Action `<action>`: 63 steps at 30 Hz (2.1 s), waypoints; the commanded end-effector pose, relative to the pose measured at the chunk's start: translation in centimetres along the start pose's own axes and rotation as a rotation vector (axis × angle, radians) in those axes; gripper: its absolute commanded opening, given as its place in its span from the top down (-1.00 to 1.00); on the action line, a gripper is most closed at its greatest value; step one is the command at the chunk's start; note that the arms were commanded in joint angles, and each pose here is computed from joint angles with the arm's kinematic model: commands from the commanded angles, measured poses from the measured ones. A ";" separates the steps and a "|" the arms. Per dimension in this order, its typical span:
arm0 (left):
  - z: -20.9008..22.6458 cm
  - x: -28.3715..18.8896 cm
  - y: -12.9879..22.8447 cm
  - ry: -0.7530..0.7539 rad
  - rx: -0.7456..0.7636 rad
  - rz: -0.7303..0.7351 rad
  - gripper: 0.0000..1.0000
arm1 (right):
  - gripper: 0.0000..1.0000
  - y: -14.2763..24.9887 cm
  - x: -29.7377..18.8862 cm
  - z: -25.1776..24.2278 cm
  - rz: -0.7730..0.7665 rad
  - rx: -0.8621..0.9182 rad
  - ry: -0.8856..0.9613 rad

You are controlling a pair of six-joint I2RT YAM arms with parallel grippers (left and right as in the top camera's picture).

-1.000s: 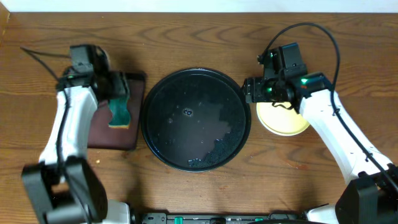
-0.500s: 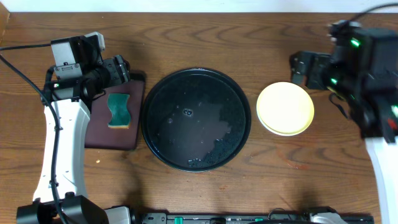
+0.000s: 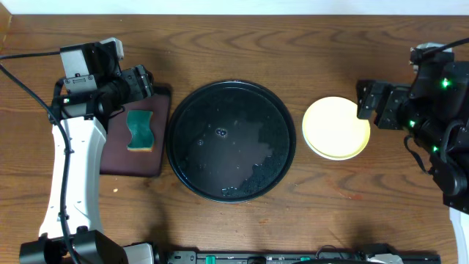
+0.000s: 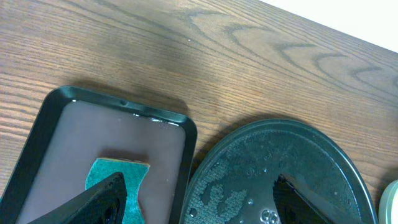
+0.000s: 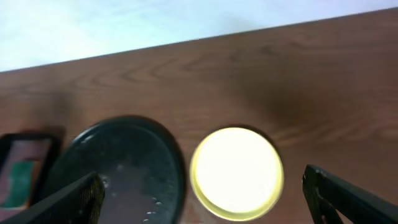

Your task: Clean dirty plates on tray and stack at the side

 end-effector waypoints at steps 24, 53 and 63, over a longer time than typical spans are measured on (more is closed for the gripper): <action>-0.1 0.0 -0.1 0.010 -0.007 -0.002 -0.54 | -0.99 12.8 1.7 -8.4 -0.533 -0.026 -0.054; -0.1 0.0 -0.1 0.010 -0.007 -0.002 -0.54 | -0.99 18.7 7.8 -9.6 -0.550 -0.062 -0.157; -0.1 0.0 -0.1 0.010 -0.007 -0.002 -0.54 | -0.99 18.7 7.8 -9.6 -0.550 -0.062 -0.157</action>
Point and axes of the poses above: each gripper's point midway between its finger pads, its own x axis out along the fingers, its own z axis along the line the jaws close on, y = z × x, the point moved 2 cm from there along -x, back along the fingers, and after that the axes turned 10 degrees about x, right-handed, at the moved point
